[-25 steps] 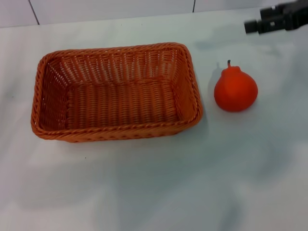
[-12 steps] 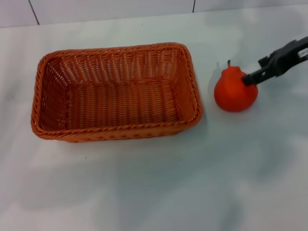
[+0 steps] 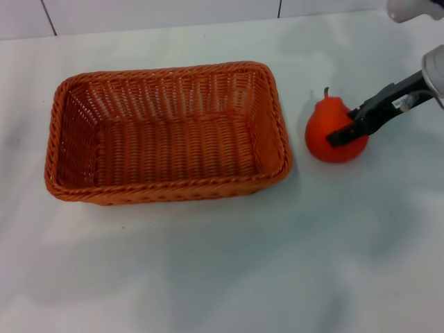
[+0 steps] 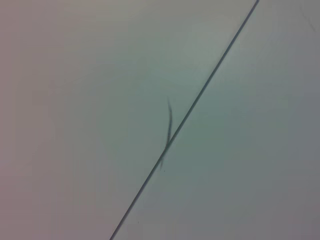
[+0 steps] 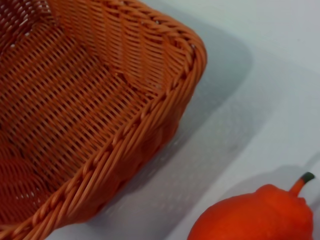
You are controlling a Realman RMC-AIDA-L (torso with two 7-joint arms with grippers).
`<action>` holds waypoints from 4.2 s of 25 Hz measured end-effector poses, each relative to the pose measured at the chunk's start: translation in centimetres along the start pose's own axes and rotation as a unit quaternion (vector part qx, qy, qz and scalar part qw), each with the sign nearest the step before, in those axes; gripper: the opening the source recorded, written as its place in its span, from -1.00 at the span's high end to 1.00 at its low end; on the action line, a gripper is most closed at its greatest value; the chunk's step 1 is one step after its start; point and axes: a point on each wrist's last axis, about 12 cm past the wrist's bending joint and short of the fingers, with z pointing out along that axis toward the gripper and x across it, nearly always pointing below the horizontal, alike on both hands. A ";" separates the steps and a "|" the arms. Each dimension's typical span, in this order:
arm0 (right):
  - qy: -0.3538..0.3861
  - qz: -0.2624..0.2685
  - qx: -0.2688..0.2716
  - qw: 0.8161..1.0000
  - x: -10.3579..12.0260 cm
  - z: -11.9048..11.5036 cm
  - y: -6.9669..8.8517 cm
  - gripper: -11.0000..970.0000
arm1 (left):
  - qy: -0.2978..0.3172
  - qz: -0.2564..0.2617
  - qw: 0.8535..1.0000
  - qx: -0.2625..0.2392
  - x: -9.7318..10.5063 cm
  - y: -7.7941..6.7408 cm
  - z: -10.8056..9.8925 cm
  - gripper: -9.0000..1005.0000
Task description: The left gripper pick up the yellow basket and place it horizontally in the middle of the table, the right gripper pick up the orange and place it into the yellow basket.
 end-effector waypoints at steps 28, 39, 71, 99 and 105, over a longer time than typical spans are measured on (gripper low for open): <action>0.214 0.070 0.020 0.974 -0.5 -4.3 2.7 0.50 | -0.006 -0.014 1.000 -0.001 0.0 0.0 -0.1 -0.57; 0.487 0.008 0.179 0.855 4.2 -2.8 -3.9 0.69 | -0.006 -0.024 1.000 -0.002 0.4 -0.1 -0.1 -0.57; 0.684 0.089 -0.123 0.713 -7.4 2.3 -2.7 -0.95 | -0.046 0.007 0.999 -0.018 0.6 -0.1 -0.9 -0.57; 0.672 0.157 -0.266 0.673 -10.7 2.1 -0.7 -0.95 | -0.184 0.258 0.943 -0.102 4.6 -3.6 -2.6 -0.55; 0.672 0.162 -0.268 0.671 -10.8 2.1 -0.7 -0.95 | -0.190 0.255 0.943 -0.098 4.6 -3.8 -2.6 -0.56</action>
